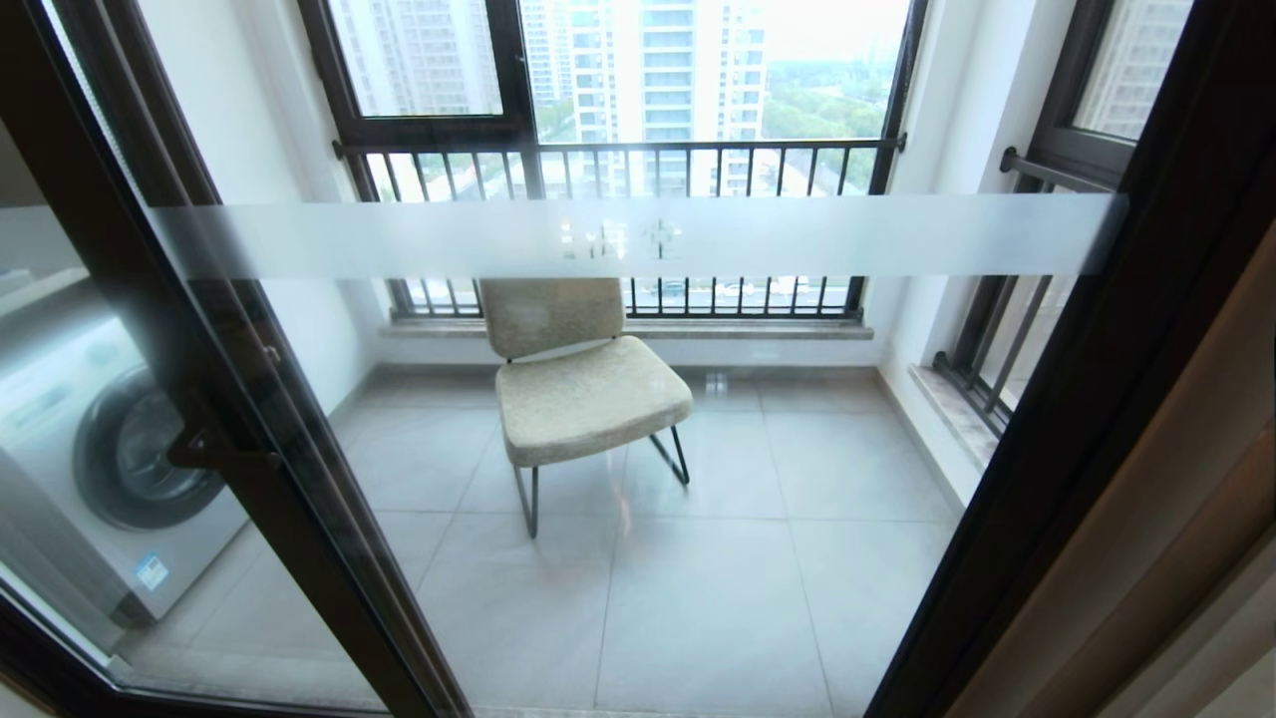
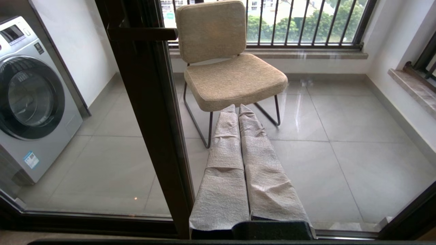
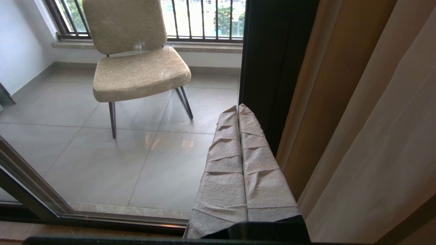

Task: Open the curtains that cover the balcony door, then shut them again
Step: Close the inner curtains on both sides

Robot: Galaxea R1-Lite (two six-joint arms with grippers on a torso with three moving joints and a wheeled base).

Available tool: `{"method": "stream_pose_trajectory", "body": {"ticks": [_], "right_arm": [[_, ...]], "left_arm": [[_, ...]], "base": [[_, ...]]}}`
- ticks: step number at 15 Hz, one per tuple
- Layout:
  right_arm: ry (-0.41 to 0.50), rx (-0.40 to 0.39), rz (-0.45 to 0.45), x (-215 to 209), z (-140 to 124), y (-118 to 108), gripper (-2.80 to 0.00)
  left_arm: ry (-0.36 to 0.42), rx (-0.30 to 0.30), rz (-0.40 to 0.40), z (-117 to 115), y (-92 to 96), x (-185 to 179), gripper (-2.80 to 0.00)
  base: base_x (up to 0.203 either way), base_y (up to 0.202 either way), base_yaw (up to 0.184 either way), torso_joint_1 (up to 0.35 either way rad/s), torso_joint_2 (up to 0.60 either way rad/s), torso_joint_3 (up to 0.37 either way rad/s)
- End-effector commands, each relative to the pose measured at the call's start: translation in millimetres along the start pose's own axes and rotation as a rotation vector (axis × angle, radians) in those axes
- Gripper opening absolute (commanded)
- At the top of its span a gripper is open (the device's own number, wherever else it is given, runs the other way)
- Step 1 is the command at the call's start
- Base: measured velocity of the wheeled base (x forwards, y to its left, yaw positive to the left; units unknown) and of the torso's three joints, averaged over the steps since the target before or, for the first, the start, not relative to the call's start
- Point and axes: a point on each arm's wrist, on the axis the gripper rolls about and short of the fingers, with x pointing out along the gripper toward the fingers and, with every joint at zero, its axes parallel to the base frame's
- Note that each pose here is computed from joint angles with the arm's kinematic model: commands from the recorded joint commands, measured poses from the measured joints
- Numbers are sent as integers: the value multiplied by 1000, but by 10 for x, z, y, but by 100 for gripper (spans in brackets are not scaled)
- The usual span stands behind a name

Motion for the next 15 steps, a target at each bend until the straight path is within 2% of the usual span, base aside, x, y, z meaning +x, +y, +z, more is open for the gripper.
{"method": "stream_pose_trajectory", "body": {"ticks": [1, 15], "right_arm": [[-1, -1, 0, 0, 0, 0, -280], [-2, -11, 0, 0, 2, 0, -280]], "left_arm": [[-1, 1, 0, 1, 0, 0, -280], [-1, 1, 0, 1, 0, 0, -280]], "base": [[0, 0, 0, 0, 0, 0], [0, 0, 0, 0, 0, 0]]}}
